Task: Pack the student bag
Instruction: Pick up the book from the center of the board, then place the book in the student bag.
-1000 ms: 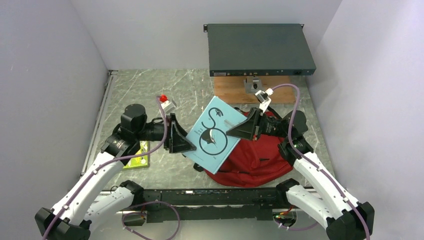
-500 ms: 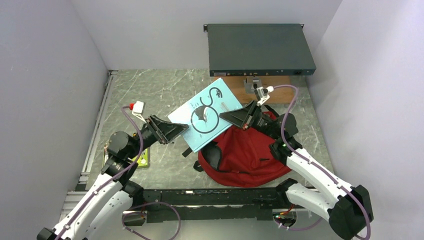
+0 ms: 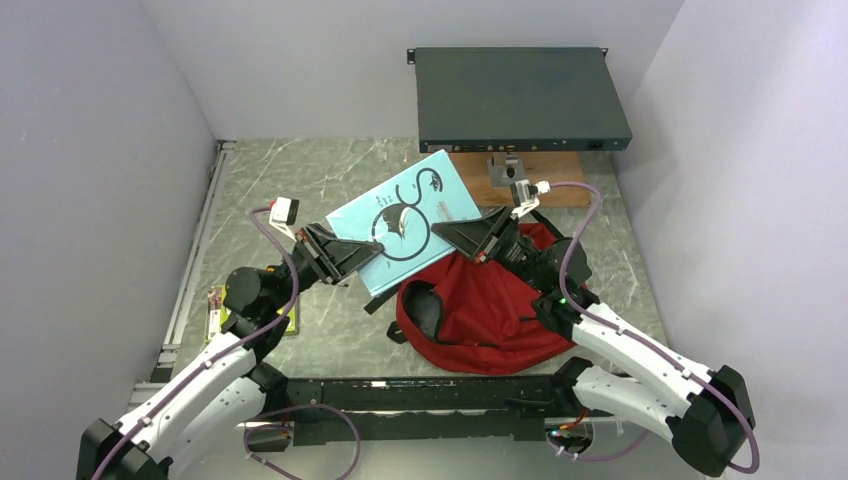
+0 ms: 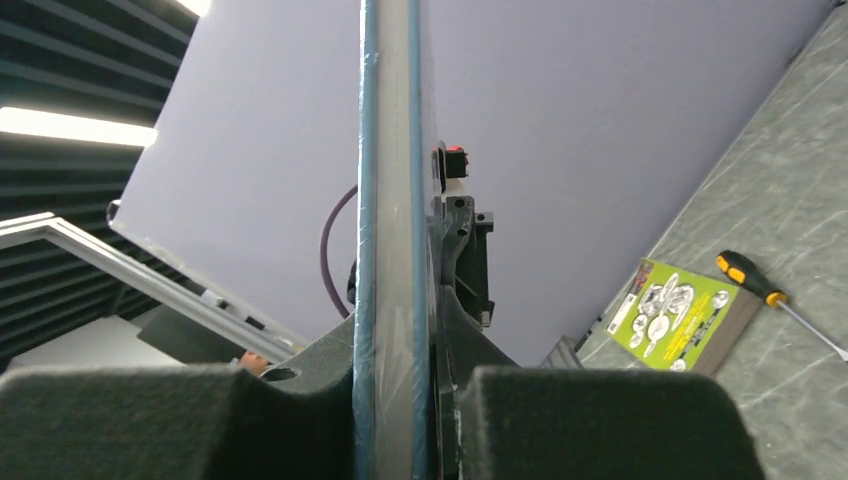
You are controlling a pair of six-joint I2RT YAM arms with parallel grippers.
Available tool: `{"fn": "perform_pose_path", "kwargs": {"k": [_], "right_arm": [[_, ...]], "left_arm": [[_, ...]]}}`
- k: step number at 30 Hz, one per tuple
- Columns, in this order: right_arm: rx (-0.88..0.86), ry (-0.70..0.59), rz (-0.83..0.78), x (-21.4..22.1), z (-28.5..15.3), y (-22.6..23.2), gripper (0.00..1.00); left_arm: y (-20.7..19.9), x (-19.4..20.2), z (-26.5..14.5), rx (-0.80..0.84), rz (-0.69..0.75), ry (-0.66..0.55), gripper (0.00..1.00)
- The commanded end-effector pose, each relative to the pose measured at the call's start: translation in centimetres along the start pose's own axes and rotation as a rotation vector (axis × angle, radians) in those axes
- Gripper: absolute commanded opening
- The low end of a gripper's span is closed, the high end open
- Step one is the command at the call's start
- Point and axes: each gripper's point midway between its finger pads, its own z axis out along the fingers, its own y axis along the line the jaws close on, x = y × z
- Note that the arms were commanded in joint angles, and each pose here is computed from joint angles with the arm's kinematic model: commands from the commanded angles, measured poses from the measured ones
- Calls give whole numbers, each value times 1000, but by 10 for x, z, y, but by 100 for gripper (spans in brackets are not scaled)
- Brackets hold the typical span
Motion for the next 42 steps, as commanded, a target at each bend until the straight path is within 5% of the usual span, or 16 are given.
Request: {"fn": "perform_pose_path", "kwargs": {"k": [1,3,6,13,18,23,33,36,40,42], "right_arm": [[-83,-82,-101,-17,1,33,0],[14,-51,-143,-11,-1,14,4],[253,-12,-233,-9,-18,-27,36],[739,134,-405,-1,-92,-103,80],[858,326,-358,31,-102,-128,85],[1088,397,-390,66,-113,-151,89],[1493,447,-680,88,-132,-187,76],[1473,447,-761,82,-121,-192,50],[1463,478,-848,73,-113,-185,0],[1424,527,-897,69,-111,-178,0]], "left_arm": [[-27,2,3,96,80,34,0],[-23,-3,1,27,155,20,0],[-11,-21,-12,-197,342,-17,0],[-7,-72,-92,-709,694,-77,0],[2,-78,-136,-934,702,-66,0],[17,-59,-141,-954,616,-5,0],[25,-5,-113,-781,481,263,0],[21,9,-104,-711,441,329,0],[12,21,-99,-648,393,380,0],[6,27,-95,-606,363,401,0]]}}
